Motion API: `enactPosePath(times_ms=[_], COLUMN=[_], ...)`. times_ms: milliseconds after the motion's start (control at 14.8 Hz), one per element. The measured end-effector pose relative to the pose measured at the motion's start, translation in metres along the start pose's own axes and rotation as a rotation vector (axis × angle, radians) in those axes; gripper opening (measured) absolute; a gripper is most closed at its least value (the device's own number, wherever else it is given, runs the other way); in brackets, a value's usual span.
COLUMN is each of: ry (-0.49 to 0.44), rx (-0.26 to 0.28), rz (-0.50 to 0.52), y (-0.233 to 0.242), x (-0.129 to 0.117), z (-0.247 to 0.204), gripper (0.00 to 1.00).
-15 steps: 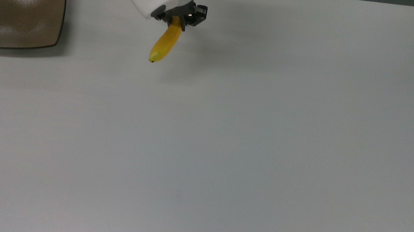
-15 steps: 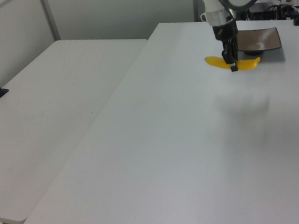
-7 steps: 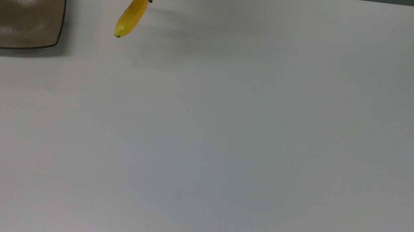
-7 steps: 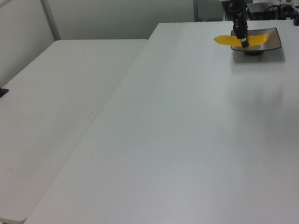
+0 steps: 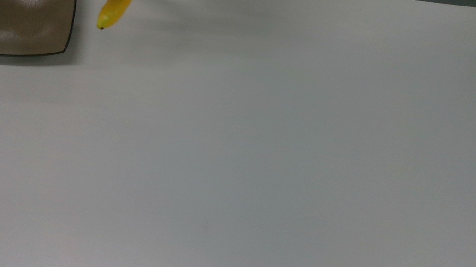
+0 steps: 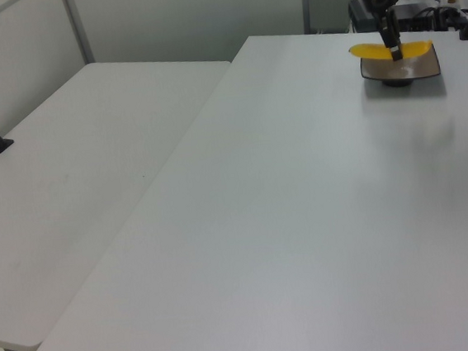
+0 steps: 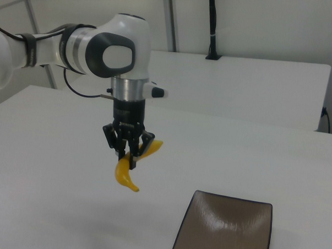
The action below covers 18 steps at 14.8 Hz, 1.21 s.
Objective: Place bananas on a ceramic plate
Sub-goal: 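Lift the banana and carry it toward the dark square plate, then lower the banana onto the plate and open the gripper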
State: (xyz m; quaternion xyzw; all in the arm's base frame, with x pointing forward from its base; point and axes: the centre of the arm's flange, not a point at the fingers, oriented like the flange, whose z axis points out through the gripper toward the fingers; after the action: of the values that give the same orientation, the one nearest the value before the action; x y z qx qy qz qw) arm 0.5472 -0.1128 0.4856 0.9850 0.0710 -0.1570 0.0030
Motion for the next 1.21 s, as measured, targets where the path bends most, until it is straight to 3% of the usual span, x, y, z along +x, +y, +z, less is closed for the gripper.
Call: enactPosePath(times_ms=[675, 1012, 1214], ry=[0.126, 0.157, 0.160], rx=[-0.054, -0.123, -0.147], rz=[-0.040, -0.050, -0.050], y=[0.156, 0.185, 0.190], x=[-0.047, -0.022, -0.007], z=[0.018, 0.049, 0.064], gripper=[0.30, 0.31, 0.47])
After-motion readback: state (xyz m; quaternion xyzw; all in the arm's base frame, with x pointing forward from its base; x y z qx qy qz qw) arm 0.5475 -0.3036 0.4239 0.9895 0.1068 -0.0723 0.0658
